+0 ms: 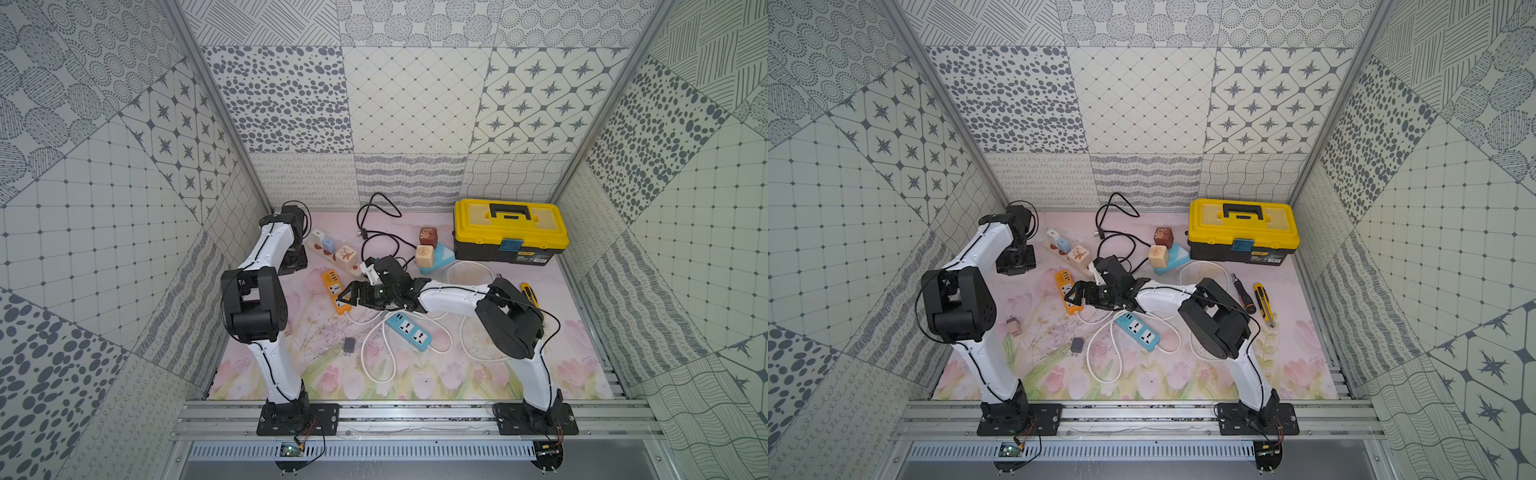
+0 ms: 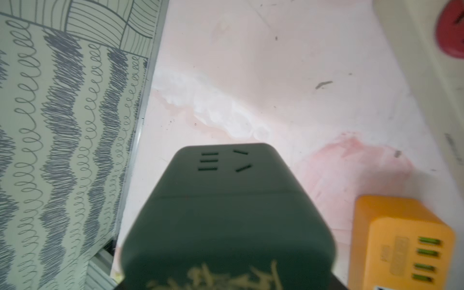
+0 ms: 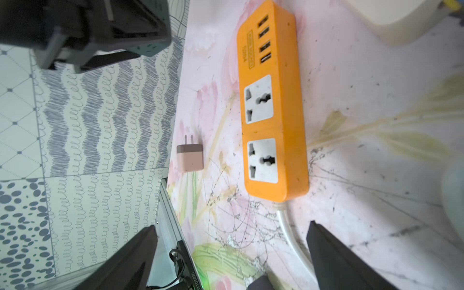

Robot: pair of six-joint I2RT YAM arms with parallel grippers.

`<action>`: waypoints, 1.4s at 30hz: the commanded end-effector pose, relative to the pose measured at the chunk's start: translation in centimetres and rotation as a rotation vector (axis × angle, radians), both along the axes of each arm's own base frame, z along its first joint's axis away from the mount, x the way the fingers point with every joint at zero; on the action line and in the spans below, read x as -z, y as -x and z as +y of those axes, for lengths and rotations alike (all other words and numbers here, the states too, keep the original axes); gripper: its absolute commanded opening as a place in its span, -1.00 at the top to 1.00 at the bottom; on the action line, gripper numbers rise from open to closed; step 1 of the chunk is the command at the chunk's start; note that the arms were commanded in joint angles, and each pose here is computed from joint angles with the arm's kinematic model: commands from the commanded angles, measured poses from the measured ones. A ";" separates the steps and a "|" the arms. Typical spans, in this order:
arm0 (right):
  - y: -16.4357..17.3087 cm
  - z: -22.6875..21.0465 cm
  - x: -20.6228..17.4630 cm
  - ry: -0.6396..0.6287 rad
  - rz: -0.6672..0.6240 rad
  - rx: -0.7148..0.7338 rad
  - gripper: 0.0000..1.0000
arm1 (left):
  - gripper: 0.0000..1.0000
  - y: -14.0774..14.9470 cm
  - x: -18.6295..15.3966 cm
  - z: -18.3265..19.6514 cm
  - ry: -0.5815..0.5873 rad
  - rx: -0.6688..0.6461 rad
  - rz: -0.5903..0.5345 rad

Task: Pull the plug off the socket
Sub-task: Place the plug at the center of the board.

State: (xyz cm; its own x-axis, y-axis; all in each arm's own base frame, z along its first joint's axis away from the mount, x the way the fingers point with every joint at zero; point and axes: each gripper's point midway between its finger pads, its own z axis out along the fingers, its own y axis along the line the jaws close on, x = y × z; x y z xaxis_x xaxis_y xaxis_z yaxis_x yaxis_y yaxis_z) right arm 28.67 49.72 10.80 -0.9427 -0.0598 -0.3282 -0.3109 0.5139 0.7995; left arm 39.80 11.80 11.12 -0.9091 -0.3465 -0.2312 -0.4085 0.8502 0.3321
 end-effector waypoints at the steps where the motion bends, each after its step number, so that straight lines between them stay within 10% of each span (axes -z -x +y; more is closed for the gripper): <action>1: 1.5 -0.6 -3.5 -0.068 -0.091 -0.064 -0.98 | 0.99 1.9 0.7 3.9 -0.239 0.076 0.250; 22: 1.2 -6.4 -7.6 -0.017 -0.250 0.008 -0.98 | 0.01 3.0 5.0 1.9 -0.142 0.102 0.373; 35: -2.8 -14.0 -7.6 0.193 -0.331 0.168 -0.98 | -0.78 3.5 1.5 -0.7 -0.020 0.055 0.224; 42: -6.4 -18.0 -7.9 0.453 -0.470 0.272 -0.98 | -0.77 2.0 -2.5 -5.1 0.228 0.018 -0.081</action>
